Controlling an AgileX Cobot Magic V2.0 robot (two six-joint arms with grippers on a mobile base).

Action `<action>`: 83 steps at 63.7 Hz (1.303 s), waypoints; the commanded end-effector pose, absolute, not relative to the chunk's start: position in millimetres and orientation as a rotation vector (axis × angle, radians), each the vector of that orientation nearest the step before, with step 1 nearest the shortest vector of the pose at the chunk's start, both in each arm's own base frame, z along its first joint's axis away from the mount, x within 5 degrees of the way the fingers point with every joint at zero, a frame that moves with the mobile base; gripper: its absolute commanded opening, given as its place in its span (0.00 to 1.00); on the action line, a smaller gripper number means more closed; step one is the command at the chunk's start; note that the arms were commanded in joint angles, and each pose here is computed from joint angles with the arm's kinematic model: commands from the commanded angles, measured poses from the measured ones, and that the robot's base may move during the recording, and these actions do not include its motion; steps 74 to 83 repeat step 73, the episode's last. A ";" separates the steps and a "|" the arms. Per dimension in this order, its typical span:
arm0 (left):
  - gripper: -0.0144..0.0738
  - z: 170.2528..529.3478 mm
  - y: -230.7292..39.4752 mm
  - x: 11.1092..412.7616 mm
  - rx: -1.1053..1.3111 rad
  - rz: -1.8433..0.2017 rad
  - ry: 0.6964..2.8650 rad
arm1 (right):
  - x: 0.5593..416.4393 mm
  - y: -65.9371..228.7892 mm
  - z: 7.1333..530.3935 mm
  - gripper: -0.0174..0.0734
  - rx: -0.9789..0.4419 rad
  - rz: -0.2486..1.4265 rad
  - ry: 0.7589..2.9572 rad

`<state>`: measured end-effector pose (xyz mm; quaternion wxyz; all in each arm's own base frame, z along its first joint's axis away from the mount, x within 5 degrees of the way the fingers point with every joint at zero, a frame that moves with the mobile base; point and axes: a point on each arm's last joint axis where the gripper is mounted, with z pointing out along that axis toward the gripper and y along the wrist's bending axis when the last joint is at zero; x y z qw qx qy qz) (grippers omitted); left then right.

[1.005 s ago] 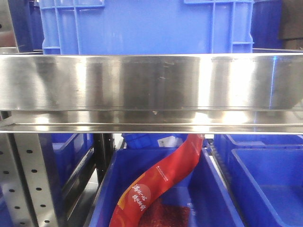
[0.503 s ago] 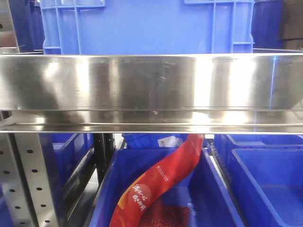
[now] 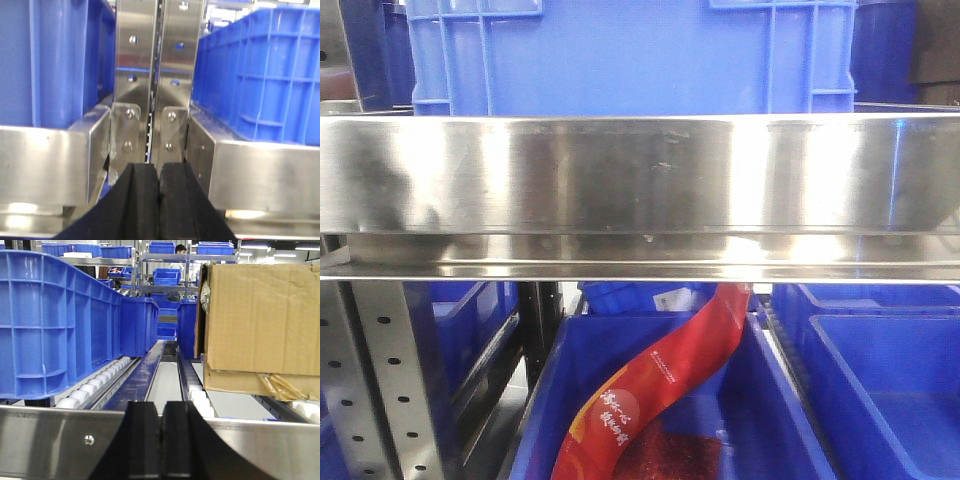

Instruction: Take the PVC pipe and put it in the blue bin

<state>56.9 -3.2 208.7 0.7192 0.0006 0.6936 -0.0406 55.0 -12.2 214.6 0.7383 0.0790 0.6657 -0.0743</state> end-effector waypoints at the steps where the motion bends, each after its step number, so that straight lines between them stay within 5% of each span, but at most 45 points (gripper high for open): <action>1: 0.04 209.9 -3.1 56.3 -0.007 -0.097 1.520 | 54.4 -12.5 216.7 0.01 0.169 -0.178 1.438; 83: 0.04 209.9 -3.1 56.3 -0.007 -0.097 1.520 | 54.4 -12.5 216.7 0.01 0.169 -0.178 1.438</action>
